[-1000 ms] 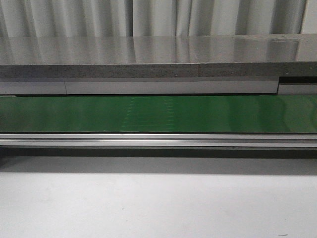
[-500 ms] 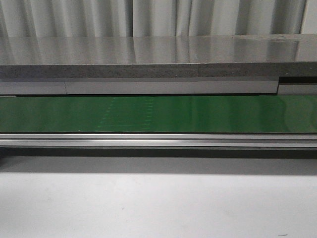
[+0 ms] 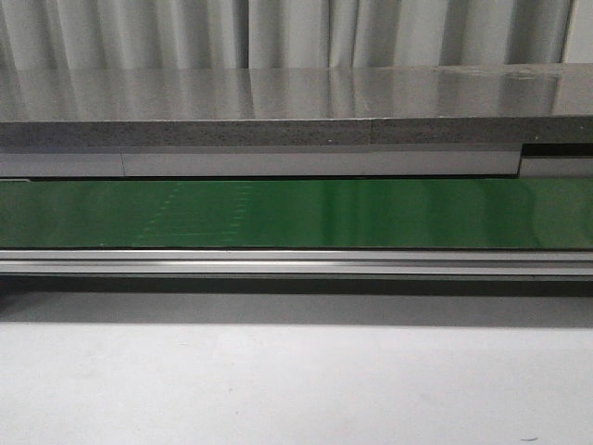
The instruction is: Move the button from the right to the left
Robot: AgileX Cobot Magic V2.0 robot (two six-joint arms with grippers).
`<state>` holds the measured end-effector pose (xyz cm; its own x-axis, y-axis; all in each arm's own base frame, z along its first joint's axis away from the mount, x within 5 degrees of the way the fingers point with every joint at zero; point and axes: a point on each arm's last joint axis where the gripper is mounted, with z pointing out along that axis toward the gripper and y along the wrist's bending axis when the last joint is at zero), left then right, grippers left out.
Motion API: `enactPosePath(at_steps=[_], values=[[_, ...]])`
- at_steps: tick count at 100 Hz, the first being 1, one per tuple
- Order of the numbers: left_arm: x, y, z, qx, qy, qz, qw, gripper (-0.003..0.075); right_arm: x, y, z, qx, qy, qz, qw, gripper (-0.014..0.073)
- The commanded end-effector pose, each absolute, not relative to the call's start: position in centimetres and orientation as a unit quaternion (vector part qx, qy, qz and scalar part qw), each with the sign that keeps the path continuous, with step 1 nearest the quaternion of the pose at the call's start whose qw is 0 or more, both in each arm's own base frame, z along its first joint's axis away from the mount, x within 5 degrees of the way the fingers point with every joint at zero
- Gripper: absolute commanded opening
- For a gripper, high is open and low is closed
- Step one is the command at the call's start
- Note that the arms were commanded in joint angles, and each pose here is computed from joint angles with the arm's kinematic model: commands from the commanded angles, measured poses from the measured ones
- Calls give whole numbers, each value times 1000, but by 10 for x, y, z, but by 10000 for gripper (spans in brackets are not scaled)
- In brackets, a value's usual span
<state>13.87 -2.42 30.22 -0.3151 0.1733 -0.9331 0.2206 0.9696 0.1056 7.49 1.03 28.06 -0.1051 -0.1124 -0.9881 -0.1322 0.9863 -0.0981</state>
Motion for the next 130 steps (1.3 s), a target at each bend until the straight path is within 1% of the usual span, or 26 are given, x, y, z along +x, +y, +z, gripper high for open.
enactPosePath(at_steps=[1,16,31,104,115,130], values=[[134,-24,315,111,772,-28,626,321,75,8,297,-71,710,-1,700,-68],[132,-24,314,107,770,-31,628,188,75,8,297,-71,710,-1,700,-68],[132,-24,315,106,767,-31,632,5,75,8,297,-71,710,-1,700,-68],[132,-24,315,106,767,-31,632,5,75,8,297,-71,710,-1,700,-68],[132,-23,315,129,763,-4,633,5,75,8,297,-71,710,-1,700,-68],[132,-23,314,130,763,-3,633,5,75,8,297,-71,710,-1,700,-68]])
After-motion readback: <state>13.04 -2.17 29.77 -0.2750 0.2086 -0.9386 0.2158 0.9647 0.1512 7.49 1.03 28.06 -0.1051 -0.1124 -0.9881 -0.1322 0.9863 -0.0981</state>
